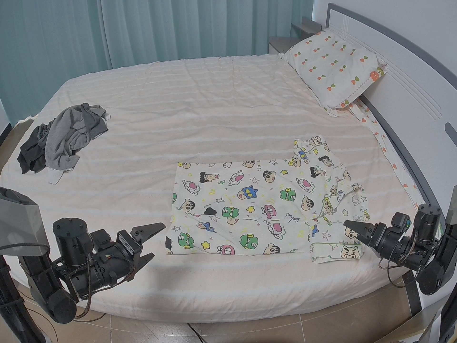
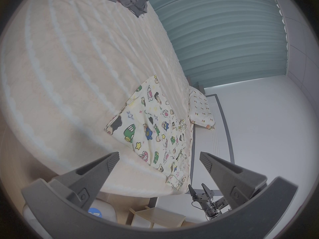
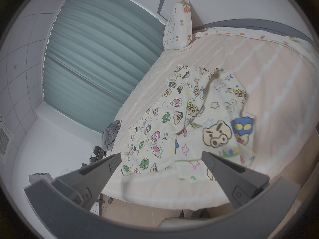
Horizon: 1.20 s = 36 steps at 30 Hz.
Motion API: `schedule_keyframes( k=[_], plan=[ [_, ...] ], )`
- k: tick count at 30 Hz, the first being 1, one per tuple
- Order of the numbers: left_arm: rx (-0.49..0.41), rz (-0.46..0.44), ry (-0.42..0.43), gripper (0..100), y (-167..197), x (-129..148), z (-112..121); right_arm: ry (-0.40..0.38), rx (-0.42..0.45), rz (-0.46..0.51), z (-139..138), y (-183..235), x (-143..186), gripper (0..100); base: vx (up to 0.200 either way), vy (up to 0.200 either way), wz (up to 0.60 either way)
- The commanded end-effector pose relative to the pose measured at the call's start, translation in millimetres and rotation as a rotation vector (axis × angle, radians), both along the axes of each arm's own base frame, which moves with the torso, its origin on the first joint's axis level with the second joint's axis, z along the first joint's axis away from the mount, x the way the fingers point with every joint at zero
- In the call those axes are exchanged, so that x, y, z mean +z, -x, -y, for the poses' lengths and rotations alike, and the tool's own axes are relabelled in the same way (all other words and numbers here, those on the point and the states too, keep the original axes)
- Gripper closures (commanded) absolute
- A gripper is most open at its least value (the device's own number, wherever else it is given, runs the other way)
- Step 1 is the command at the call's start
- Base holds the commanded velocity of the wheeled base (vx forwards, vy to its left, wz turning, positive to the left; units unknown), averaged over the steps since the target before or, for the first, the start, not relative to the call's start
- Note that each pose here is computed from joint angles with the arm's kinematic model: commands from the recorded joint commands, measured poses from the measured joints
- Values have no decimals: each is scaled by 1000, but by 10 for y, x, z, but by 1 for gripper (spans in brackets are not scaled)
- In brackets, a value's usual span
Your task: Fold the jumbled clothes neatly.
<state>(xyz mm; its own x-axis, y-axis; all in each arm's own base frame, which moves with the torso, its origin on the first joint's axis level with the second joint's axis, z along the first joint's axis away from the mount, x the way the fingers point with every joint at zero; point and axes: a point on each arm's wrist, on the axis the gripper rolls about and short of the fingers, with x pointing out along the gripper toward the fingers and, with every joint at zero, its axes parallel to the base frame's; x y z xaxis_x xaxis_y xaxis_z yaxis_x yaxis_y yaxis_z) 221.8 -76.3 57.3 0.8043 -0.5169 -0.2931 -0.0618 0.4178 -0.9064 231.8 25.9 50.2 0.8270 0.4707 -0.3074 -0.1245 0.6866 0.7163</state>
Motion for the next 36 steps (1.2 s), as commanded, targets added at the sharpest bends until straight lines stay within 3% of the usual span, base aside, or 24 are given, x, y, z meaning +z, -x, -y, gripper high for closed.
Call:
schedule_keyframes(
  k=[1,3,12,17,20,22,25,30,36],
  plan=[
    [-3,16,3,0,6,18,1,-1,-7,13,21,14,21,0,200,0,0],
    [-5,15,-6,0,6,5,1,-1,-7,14,21,15,25,0,200,0,0],
    [-94,28,-190,0,58,-177,33,-1,-6,33,22,29,69,0,22,0,0],
    [-142,167,-344,0,-138,-183,-85,-5,1,53,22,60,124,0,0,0,0],
    [-166,166,-409,0,-211,-231,-87,-6,6,52,21,60,120,0,0,0,0],
    [-221,118,-499,0,-353,-300,-60,-5,6,42,21,54,99,0,0,0,0],
    [-258,75,-505,0,-537,-181,-14,-5,6,39,21,56,94,0,0,0,0],
    [-398,-73,-480,0,-701,-134,93,-5,4,38,25,55,91,0,0,0,0],
    [-425,-93,-500,0,-781,-281,129,-2,5,22,24,41,50,0,0,0,0]
  ],
)
